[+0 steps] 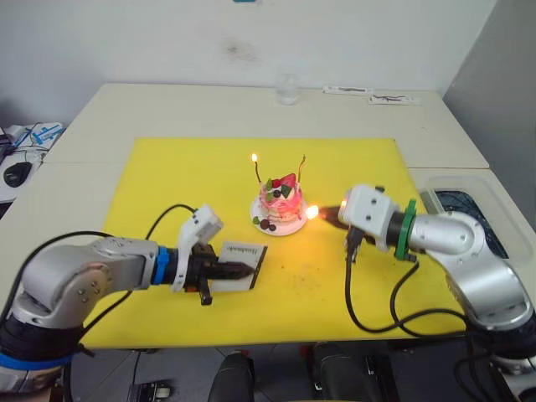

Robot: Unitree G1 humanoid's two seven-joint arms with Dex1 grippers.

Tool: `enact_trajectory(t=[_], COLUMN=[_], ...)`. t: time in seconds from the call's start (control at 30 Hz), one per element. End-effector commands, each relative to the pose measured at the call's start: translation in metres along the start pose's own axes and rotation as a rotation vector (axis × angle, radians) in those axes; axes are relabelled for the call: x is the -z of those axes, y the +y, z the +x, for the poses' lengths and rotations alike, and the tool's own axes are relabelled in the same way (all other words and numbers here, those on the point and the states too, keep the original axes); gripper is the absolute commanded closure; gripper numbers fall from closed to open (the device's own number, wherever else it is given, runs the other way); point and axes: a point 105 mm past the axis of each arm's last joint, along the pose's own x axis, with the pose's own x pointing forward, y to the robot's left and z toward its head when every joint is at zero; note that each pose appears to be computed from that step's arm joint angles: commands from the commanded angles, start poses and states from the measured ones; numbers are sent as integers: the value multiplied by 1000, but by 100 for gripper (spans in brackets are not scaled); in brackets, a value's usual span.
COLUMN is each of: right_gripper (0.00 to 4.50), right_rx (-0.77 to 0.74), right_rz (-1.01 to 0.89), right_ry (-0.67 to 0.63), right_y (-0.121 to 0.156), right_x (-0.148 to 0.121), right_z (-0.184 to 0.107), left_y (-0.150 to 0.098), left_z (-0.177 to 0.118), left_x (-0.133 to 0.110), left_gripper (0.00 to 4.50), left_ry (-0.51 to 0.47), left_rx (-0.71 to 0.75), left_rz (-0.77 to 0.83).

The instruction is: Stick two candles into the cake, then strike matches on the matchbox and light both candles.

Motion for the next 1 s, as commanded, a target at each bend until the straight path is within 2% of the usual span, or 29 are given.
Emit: enact_trajectory(t=[0.03, 0.43, 1.0], right_gripper=[447, 447, 447], right_rx=[72, 147, 91], right_rz=[-44, -132, -275], right_ry=[2, 19, -2], right_y=[-19, -45, -41], right_x=[-8, -10, -18], right_z=[3, 14, 28], left_y=[-8, -9, -8], left_z=[4, 10, 10], left_x=[-10, -6, -7], left_gripper=[450, 450, 450], left_ry=[-29, -33, -30], left_rx=[29, 51, 58], left_rz=[85, 104, 115])
